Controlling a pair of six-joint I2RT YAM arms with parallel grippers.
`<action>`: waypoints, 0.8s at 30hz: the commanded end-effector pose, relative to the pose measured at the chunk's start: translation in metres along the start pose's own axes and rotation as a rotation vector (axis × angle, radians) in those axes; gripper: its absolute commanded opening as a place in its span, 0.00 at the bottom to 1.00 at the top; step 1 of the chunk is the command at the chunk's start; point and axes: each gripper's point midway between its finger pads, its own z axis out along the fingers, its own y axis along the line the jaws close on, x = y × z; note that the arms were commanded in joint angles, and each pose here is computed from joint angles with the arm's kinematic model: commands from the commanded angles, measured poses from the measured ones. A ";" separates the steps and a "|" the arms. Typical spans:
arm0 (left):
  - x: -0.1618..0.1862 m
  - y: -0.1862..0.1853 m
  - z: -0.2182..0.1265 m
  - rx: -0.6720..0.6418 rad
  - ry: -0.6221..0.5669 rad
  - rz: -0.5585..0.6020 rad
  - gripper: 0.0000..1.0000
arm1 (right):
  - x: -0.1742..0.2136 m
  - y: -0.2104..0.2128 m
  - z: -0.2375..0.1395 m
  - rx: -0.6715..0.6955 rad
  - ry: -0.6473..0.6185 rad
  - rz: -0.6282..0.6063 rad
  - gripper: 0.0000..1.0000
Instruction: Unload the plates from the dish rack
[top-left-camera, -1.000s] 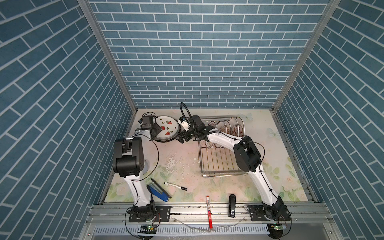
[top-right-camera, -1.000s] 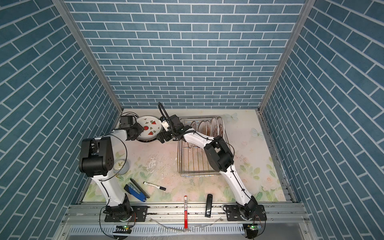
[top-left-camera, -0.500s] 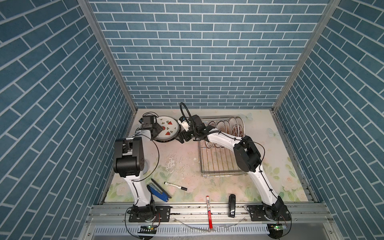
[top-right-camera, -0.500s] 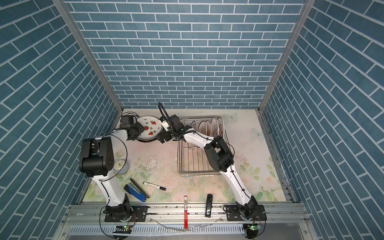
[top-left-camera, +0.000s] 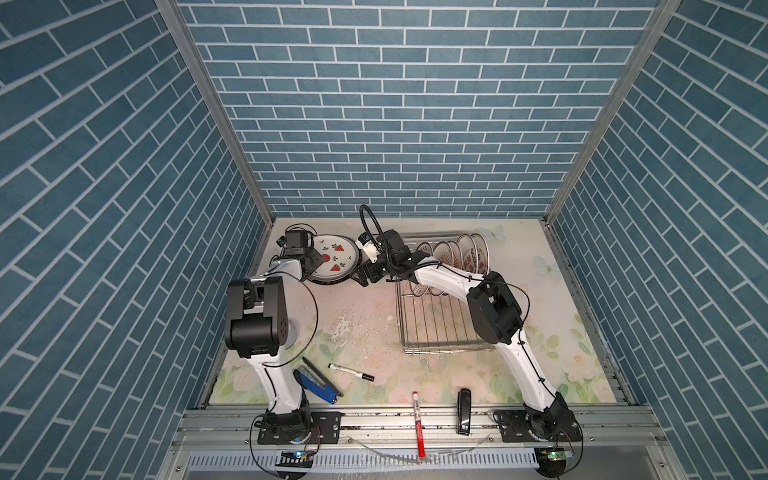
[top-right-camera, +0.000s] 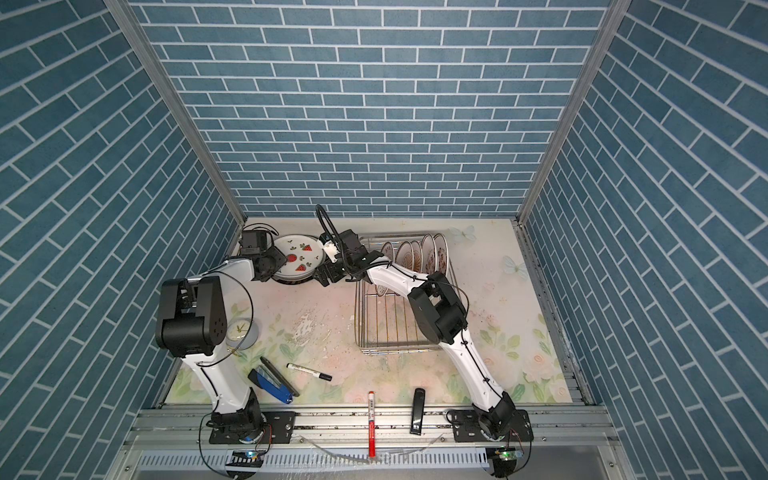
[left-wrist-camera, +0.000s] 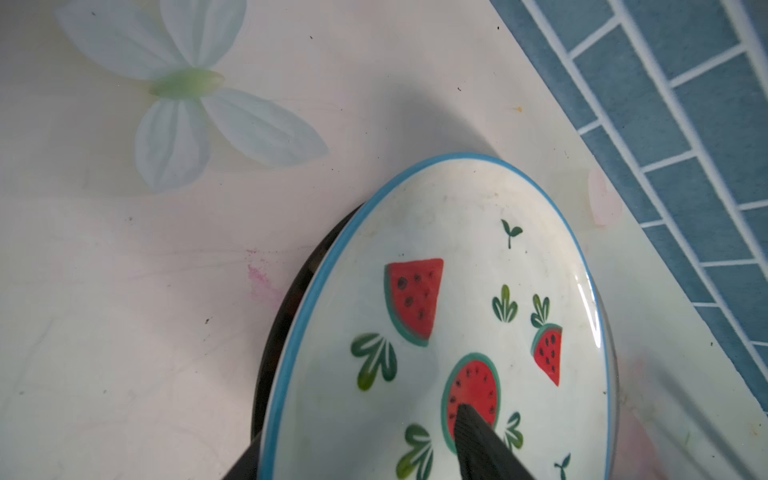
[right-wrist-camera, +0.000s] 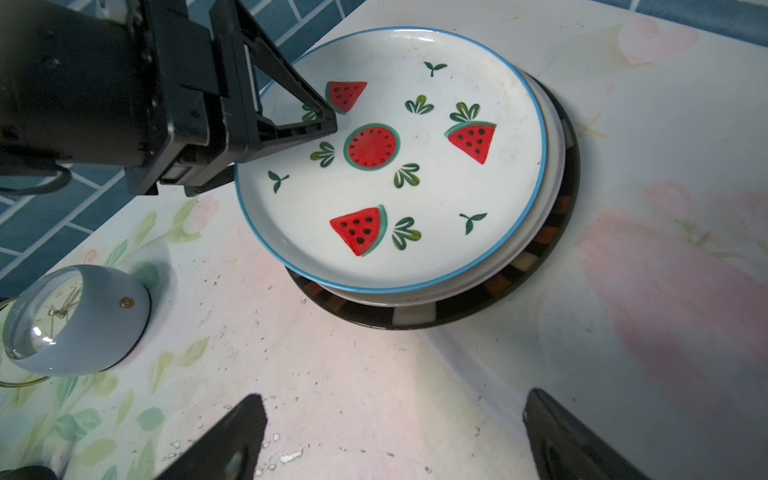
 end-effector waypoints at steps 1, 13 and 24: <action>-0.008 -0.005 -0.003 -0.015 -0.003 0.043 0.67 | -0.017 0.000 -0.008 0.010 -0.026 -0.041 0.98; -0.009 -0.007 -0.004 -0.045 -0.006 0.076 0.68 | -0.017 0.002 -0.009 0.004 -0.027 -0.039 0.98; -0.016 -0.020 -0.022 0.001 -0.062 0.084 0.73 | -0.028 0.011 -0.019 -0.018 -0.057 -0.051 0.97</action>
